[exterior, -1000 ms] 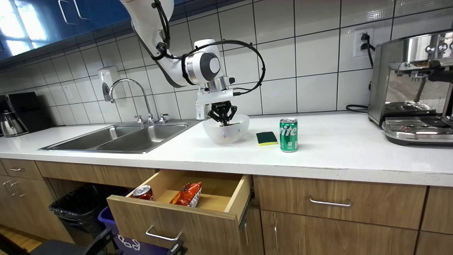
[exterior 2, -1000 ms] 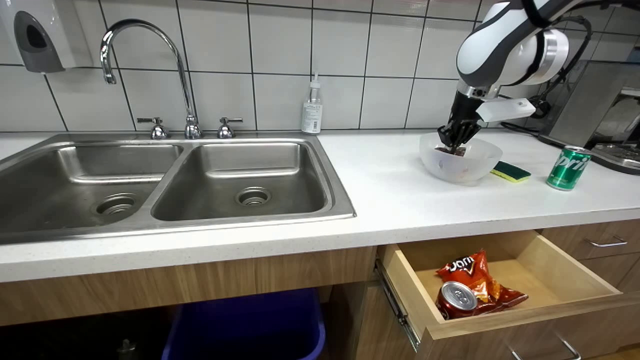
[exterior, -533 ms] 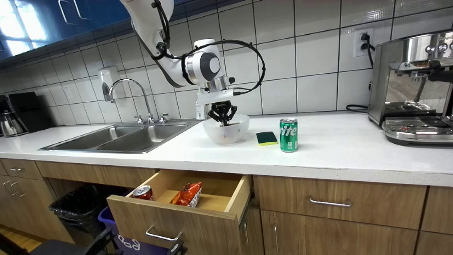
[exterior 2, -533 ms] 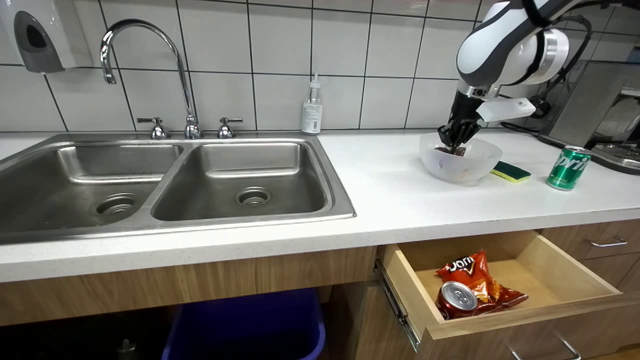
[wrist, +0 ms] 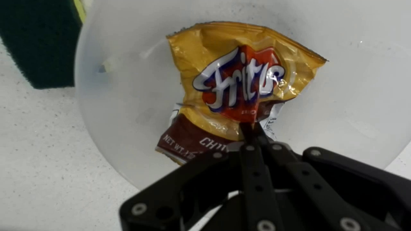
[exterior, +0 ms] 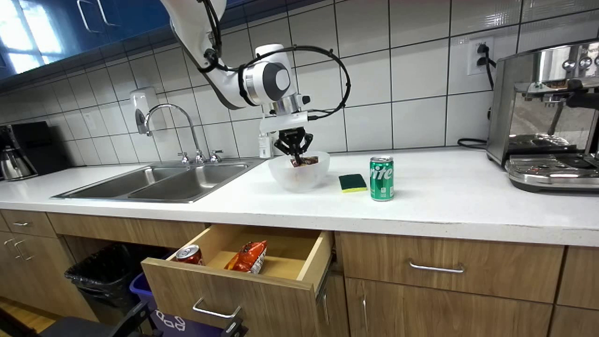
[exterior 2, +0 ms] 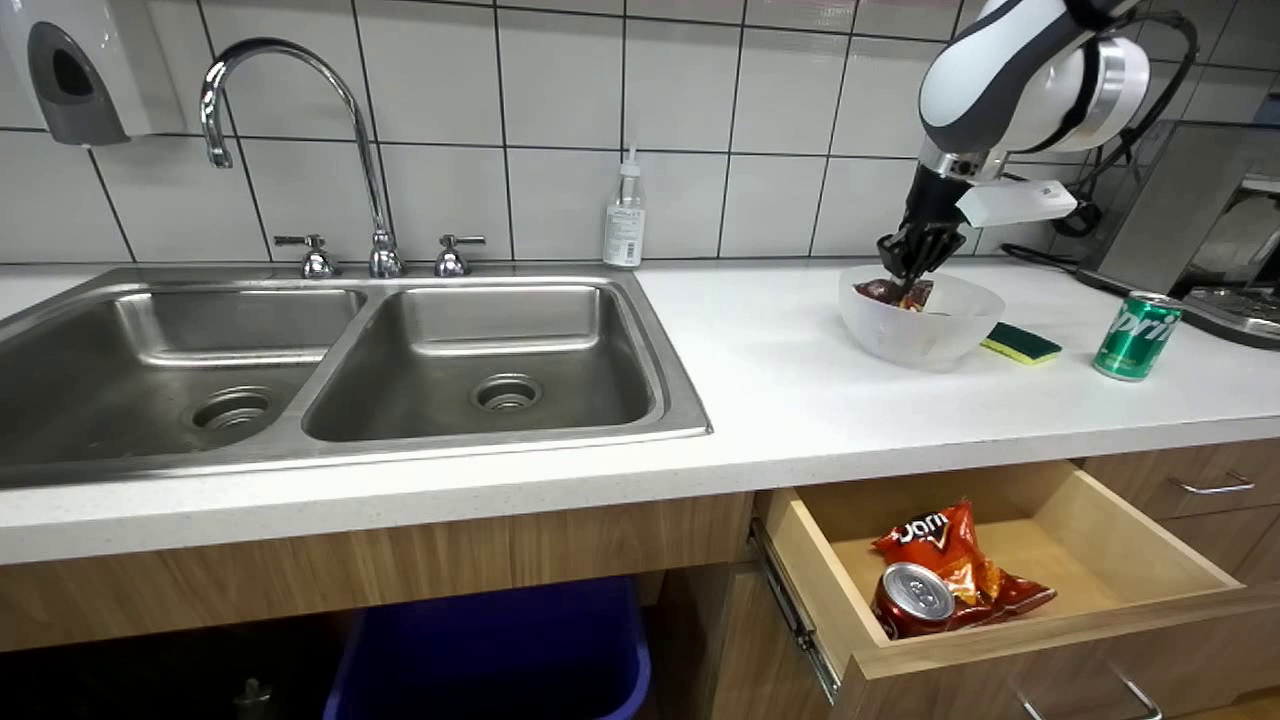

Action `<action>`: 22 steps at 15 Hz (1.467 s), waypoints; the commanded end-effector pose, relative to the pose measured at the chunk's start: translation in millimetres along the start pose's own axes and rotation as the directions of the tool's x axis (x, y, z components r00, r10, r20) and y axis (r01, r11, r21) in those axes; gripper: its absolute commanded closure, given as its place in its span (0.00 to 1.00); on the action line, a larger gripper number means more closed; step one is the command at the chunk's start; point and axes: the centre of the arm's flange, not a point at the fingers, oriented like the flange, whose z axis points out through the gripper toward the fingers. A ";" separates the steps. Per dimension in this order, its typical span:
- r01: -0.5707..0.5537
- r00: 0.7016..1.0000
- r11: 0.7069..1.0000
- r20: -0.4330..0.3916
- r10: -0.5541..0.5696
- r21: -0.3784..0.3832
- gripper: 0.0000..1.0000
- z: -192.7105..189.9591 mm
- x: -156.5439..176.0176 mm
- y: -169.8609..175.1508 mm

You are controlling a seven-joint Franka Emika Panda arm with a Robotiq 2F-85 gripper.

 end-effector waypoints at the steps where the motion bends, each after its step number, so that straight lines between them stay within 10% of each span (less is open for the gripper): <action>1: 0.001 0.999 1.000 -0.036 -0.001 0.022 1.00 -27.0 -12.1 2.1; 22: -0.016 0.989 0.998 -0.146 0.024 0.053 1.00 -108.5 -89.7 -4.7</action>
